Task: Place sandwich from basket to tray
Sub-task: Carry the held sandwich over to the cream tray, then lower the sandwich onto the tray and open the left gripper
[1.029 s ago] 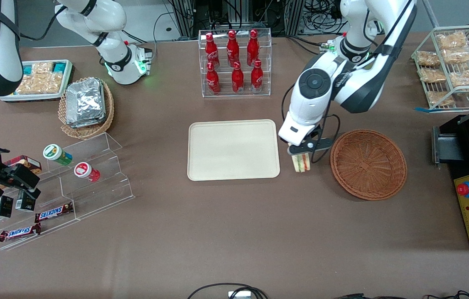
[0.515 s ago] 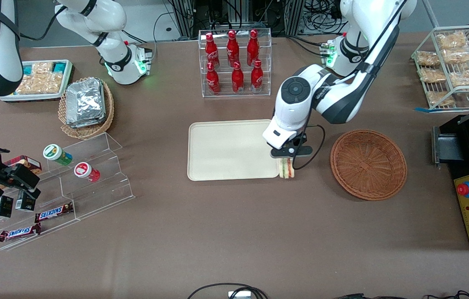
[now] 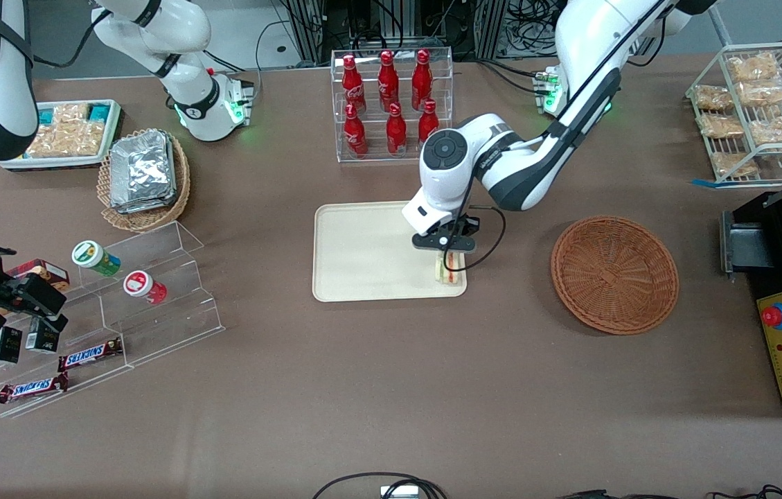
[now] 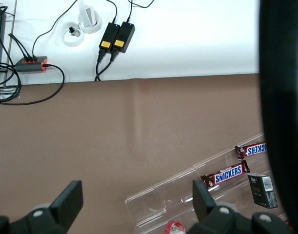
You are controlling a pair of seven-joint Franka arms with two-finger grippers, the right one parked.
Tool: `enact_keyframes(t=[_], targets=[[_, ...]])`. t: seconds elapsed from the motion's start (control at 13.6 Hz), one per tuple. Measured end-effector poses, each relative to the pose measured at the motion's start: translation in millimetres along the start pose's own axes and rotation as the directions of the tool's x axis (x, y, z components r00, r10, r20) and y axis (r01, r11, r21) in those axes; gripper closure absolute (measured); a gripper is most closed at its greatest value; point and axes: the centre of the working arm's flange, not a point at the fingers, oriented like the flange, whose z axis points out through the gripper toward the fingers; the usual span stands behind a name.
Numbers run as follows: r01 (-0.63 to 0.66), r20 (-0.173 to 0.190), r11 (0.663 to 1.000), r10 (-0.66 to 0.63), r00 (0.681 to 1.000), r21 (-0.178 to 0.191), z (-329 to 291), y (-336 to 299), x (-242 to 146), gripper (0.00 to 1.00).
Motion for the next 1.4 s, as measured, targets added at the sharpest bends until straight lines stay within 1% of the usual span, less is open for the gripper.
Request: enact_keyframes(t=[0.15,0.29,0.59,0.66,0.74,0.81,0.88,0.96,1.03,1.1,1.18,1.25,1.32,1.4], targets=[[0.007,-0.001,1.000,-0.007,1.000,-0.013,11.8,9.9,-2.9,0.84],[0.009,0.016,1.000,-0.009,1.000,-0.019,24.8,21.5,-9.1,0.84],[0.022,0.053,1.000,-0.021,0.998,-0.017,47.2,42.2,-23.0,0.84],[0.025,0.056,1.000,-0.025,0.998,-0.011,52.5,45.5,-25.6,0.79],[0.034,0.051,0.999,-0.034,0.998,-0.002,57.2,47.9,-27.3,0.69],[0.045,0.038,0.999,-0.045,0.998,0.009,60.1,49.5,-27.9,0.57],[0.054,0.024,0.998,-0.055,0.998,0.019,62.1,50.0,-27.9,0.48],[0.065,0.018,0.998,-0.065,0.998,0.022,62.6,49.9,-27.2,0.37],[0.082,0.014,0.996,-0.082,0.997,0.022,61.9,49.9,-26.0,0.26],[0.107,0.008,0.994,-0.107,0.994,0.017,58.6,50.3,-22.7,0.18],[0.138,-0.004,0.990,-0.138,0.990,0.006,51.5,50.8,-15.3,0.07],[0.169,-0.019,0.986,-0.169,0.985,-0.003,41.1,50.0,-4.8,0.00],[0.203,-0.030,0.979,-0.203,0.979,-0.009,27.3,46.9,9.1,0.00],[0.241,-0.031,0.970,-0.242,0.970,-0.012,11.2,42.4,23.9,0.00]])
